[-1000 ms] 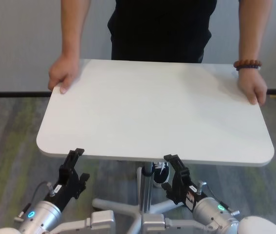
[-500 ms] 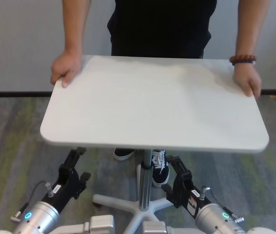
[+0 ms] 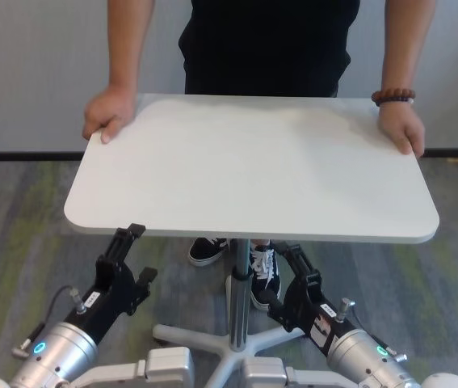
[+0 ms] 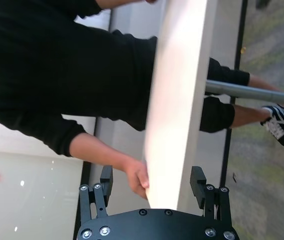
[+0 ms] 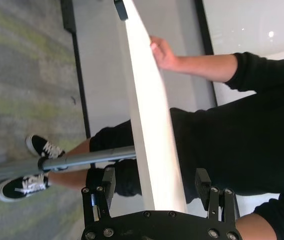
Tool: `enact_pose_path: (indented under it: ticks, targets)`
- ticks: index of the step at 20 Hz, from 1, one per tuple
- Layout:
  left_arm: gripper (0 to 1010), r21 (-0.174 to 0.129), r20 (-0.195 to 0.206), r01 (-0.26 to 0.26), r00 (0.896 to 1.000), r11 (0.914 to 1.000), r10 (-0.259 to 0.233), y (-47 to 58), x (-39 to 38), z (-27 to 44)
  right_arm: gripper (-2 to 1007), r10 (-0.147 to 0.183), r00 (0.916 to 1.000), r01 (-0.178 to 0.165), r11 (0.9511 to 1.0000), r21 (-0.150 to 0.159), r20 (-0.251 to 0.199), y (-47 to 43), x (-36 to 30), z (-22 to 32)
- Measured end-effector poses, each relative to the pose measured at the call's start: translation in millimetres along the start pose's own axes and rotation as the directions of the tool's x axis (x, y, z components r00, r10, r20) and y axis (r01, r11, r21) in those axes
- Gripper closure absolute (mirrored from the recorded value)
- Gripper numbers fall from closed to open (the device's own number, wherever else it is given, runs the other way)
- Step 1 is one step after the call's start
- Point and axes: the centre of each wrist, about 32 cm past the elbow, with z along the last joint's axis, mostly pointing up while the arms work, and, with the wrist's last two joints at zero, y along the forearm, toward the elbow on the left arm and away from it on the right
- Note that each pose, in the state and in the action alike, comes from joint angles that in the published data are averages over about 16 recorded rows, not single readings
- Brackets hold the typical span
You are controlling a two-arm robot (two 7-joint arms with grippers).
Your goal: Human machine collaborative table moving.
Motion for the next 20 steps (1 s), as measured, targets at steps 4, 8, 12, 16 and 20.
enact_pose_path:
  ticks: [4, 8, 12, 16, 20]
  targets:
    - [8, -0.016, -0.02, -0.03, 0.999, 0.9994, 0.03, 3.3, 10.3, 4.1, 0, -0.039, 0.9989, 0.04, 0.9988, 0.029, -0.027, -1.6, 4.9, 0.9]
    - [8, -0.018, -0.075, -0.052, 0.996, 0.9985, 0.051, 5.1, 17.6, 6.3, 0, -0.089, 0.9942, 0.092, 0.9944, 0.051, -0.061, -2.5, 8.4, 2.0]
    - [8, -0.003, -0.211, -0.049, 0.976, 0.9988, 0.047, 2.8, 22.6, 3.5, 0, -0.146, 0.9803, 0.157, 0.9845, 0.077, -0.133, -1.0, 6.6, 0.8]
    - [9, 0.017, -0.387, -0.035, 0.921, 0.9992, 0.039, -2.6, 26.3, -3.4, 0, -0.196, 0.951, 0.226, 0.9685, 0.104, -0.239, 3.8, -0.3, -2.5]
    - [8, 0.023, -0.568, -0.02, 0.823, 0.9995, 0.03, -7.8, 30.1, -11.9, 0, -0.241, 0.8987, 0.303, 0.9449, 0.123, -0.367, 9.9, -9.9, -6.8]
